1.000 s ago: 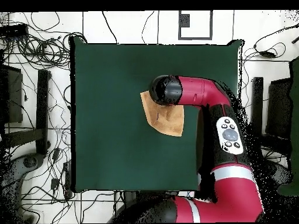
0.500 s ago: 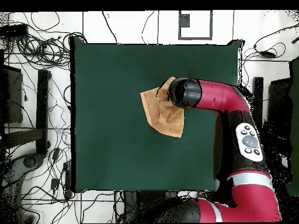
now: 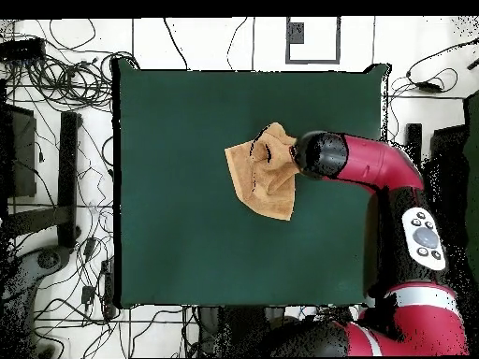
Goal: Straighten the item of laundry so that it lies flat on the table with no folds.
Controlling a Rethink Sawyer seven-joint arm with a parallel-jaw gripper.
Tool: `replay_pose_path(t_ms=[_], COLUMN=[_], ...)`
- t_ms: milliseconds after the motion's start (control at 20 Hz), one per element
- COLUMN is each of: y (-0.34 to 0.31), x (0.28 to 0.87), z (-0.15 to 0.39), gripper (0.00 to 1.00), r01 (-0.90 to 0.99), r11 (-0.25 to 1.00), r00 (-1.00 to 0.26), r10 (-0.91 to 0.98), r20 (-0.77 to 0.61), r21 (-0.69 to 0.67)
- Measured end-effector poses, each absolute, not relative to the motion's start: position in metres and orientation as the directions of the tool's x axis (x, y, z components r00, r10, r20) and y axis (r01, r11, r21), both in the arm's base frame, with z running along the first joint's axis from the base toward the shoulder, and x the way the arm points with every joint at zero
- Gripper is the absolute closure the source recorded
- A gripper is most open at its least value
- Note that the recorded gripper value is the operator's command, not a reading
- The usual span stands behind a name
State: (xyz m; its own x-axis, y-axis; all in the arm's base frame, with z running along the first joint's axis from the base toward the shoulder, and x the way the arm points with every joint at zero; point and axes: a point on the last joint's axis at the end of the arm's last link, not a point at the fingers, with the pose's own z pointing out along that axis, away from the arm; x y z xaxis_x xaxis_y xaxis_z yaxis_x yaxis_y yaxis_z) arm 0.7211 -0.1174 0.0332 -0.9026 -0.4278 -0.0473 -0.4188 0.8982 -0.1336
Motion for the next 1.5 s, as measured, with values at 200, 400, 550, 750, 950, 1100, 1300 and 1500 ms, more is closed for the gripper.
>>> replay_pose_path(t_ms=[200,400,550,750,950,1100,1300,1500], y=[-0.122,-0.122,-0.121,-0.112,-0.100,-0.092,-0.078,-0.070], x=[0.721,0.722,0.722,0.723,0.725,0.726,0.728,0.728], z=[0.034,0.034,0.034,0.034,0.034,0.034,0.035,0.035], gripper=[0.00,0.00,0.00,0.00,0.00,0.00,0.00,0.00], r01=[-0.414,-0.415,-0.418,-0.429,-0.445,-0.455,-0.471,-0.482], r11=[0.900,0.899,0.898,0.892,0.884,0.879,0.870,0.863], r00=[-0.905,-0.904,-0.903,-0.897,-0.889,-0.884,-0.875,-0.869], r10=[-0.424,-0.425,-0.428,-0.439,-0.455,-0.465,-0.482,-0.493], r20=[-0.047,-0.048,-0.047,-0.046,-0.045,-0.045,-0.045,-0.040], r21=[-0.137,-0.140,-0.141,-0.142,-0.143,-0.143,-0.145,-0.148])
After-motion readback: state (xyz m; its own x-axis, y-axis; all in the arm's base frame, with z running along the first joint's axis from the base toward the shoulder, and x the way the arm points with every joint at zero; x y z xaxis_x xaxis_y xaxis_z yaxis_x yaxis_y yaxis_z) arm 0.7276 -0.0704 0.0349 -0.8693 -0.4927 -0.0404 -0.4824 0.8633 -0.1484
